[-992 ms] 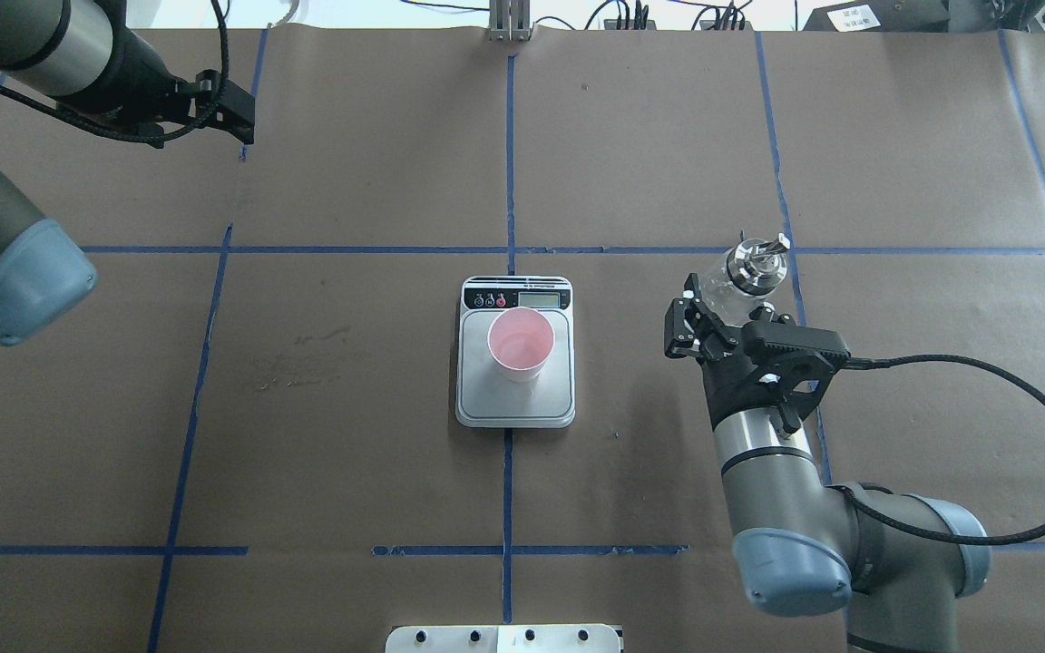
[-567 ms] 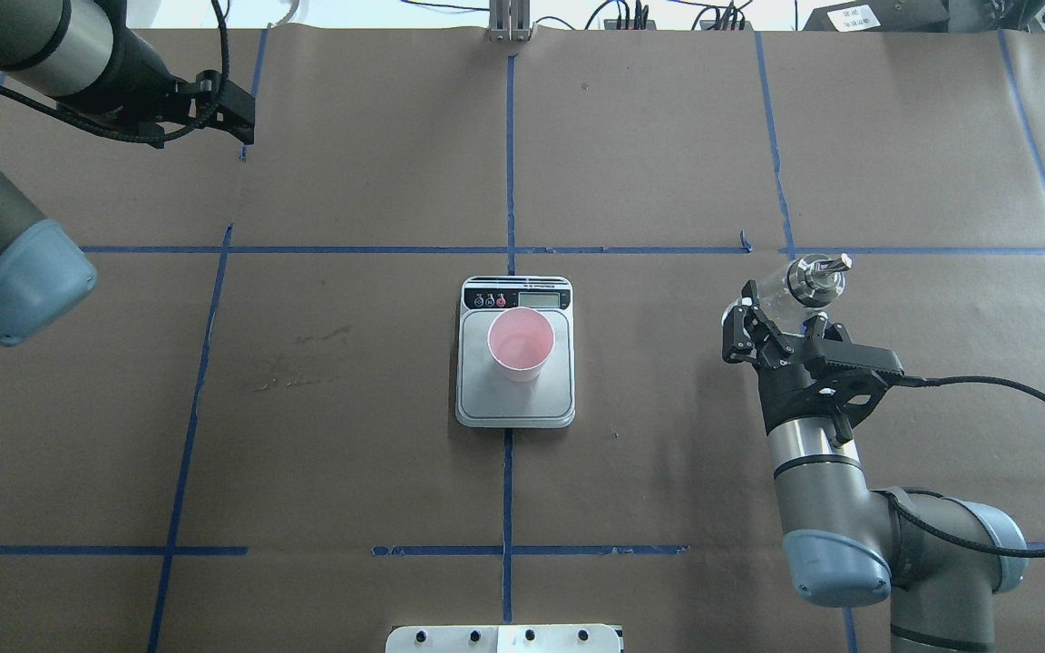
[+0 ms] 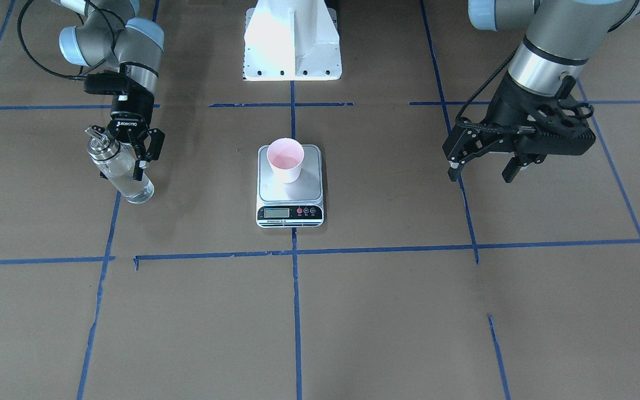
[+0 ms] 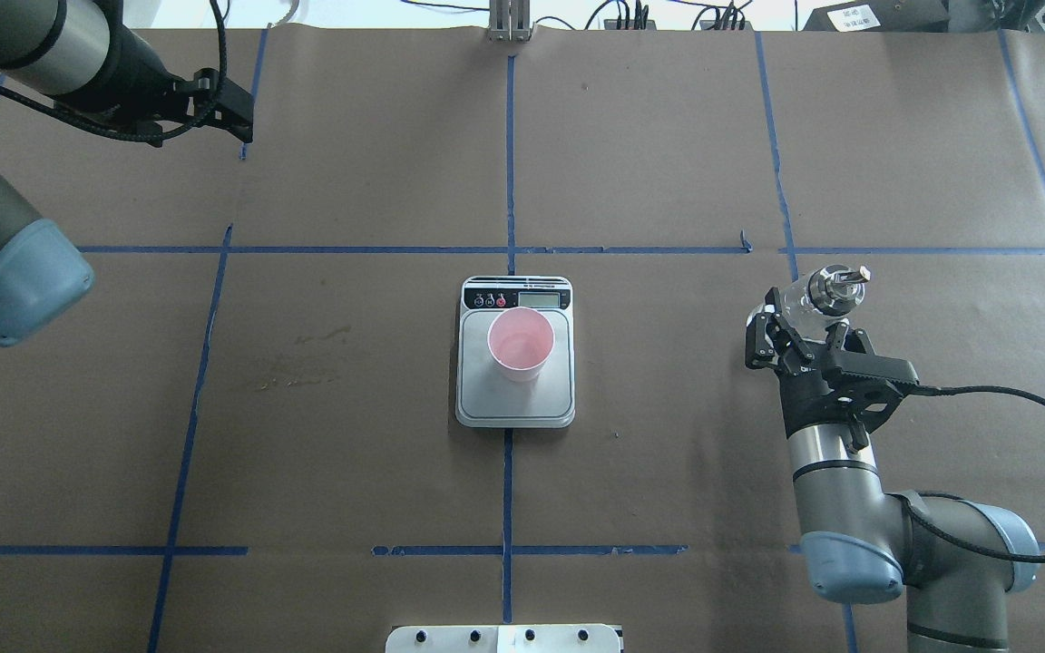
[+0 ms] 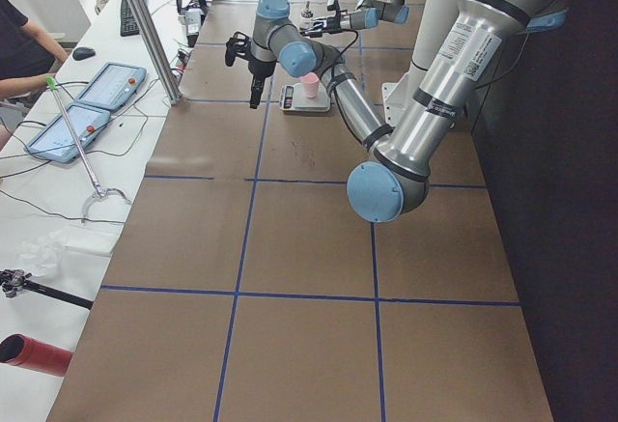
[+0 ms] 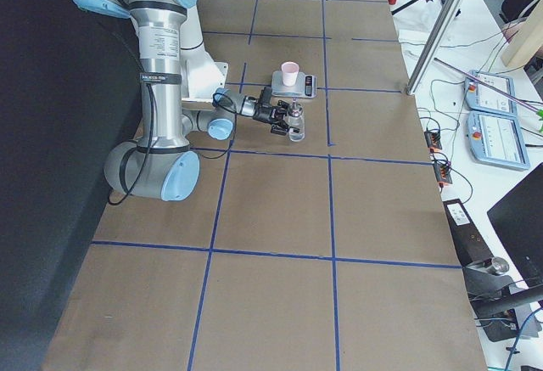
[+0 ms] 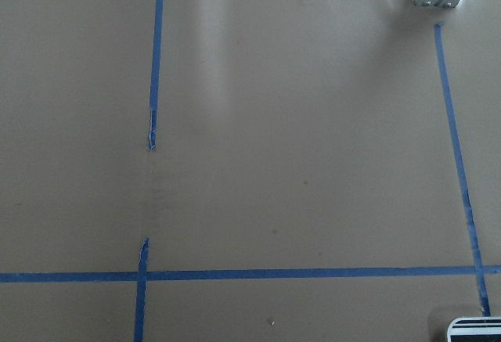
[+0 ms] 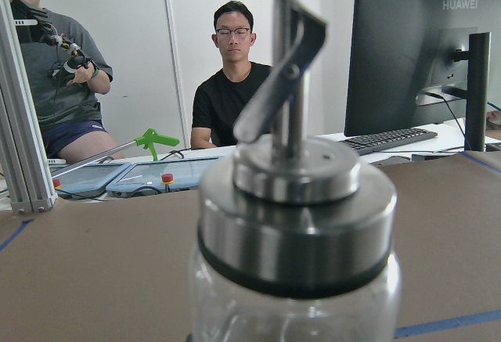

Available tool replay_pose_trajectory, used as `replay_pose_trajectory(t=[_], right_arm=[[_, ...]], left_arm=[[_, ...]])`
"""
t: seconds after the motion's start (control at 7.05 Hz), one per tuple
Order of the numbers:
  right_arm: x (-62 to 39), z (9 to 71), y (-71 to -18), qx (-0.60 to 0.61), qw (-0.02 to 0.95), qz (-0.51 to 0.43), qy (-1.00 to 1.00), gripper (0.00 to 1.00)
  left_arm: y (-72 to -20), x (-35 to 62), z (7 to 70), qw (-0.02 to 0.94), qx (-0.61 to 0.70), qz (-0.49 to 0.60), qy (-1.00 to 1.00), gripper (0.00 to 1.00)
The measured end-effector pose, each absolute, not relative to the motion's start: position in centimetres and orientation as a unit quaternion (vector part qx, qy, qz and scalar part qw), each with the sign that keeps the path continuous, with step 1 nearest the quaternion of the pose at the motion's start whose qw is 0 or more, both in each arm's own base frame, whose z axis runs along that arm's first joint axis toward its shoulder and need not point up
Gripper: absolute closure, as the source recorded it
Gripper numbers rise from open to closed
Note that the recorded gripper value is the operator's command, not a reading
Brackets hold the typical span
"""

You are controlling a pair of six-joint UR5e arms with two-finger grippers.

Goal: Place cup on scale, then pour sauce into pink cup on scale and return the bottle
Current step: 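Lower the bottle to its original spot with the right gripper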

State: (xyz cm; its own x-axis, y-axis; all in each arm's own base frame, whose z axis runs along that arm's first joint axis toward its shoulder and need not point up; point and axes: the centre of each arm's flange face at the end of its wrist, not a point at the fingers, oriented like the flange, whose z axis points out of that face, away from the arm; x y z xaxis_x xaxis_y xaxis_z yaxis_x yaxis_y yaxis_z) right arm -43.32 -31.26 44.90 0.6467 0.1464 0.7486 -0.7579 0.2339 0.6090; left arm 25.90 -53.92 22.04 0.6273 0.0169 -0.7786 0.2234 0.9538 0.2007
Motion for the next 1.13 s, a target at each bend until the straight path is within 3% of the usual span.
replay_pose_trajectory(t=[1.13], right_arm=[[-43.4, 48.7, -31.3, 0.536, 0.736, 0.304, -0.281, 1.0]], left_arm=[[-53.9, 25.7, 21.9, 0.89, 0.142, -0.059, 0.428, 0.0]])
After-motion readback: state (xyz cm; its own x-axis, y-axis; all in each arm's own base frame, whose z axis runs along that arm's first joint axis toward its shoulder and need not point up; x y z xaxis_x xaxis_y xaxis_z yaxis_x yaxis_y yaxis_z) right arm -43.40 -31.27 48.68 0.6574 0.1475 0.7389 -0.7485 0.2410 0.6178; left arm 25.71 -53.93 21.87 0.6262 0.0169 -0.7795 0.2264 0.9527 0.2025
